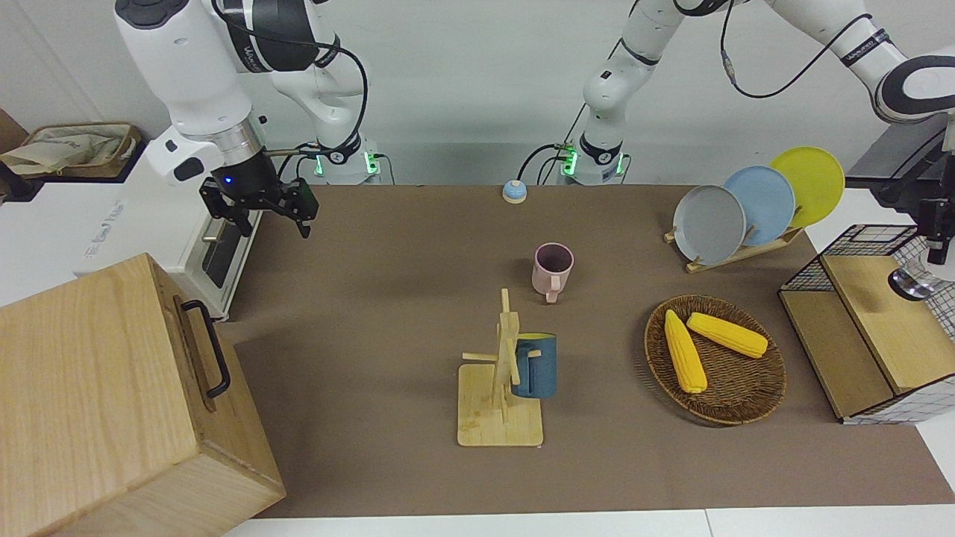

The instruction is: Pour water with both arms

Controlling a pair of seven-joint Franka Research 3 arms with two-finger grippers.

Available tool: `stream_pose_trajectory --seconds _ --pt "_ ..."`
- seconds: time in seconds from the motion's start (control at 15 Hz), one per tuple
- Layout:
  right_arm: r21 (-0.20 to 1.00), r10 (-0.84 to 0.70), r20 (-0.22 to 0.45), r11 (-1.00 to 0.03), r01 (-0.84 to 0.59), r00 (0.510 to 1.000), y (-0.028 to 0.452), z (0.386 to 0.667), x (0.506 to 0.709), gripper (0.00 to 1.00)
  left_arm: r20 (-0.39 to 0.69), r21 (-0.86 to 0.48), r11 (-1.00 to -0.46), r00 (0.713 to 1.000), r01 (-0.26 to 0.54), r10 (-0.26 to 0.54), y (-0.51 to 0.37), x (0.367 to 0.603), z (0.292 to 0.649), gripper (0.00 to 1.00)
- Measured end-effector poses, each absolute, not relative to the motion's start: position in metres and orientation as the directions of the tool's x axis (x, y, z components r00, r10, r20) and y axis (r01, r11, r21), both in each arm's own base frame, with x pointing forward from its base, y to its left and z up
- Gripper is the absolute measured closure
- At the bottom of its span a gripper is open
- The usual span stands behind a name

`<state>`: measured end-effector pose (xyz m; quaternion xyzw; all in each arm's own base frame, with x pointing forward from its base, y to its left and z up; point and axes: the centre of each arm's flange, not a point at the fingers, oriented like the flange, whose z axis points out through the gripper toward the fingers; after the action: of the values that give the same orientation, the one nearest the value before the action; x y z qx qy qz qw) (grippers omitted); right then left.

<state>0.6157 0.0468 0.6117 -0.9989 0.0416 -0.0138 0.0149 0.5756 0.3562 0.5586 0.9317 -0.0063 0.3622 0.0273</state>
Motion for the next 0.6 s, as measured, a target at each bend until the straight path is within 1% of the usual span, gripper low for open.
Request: stream_pose_trajectory --seconds 0.13,0.4,0.6 --pt "-0.031 -0.083 0.026 -0.996 -0.083 0.996 0.047 0.612 0.616 0.00 0.685 0.048 -0.998 0.728 -0.047 -0.001 0.366 0.572 0.550 0.37" --pt "-0.031 -0.083 0.026 -0.996 -0.083 0.996 0.047 0.612 0.616 0.00 0.693 0.033 -0.999 0.721 -0.037 -0.003 0.373 0.573 0.537 0.37" --pt "-0.031 -0.083 0.026 -0.996 -0.083 0.996 0.047 0.612 0.616 0.00 0.700 0.038 -0.998 0.714 -0.045 -0.006 0.375 0.574 0.527 0.37"
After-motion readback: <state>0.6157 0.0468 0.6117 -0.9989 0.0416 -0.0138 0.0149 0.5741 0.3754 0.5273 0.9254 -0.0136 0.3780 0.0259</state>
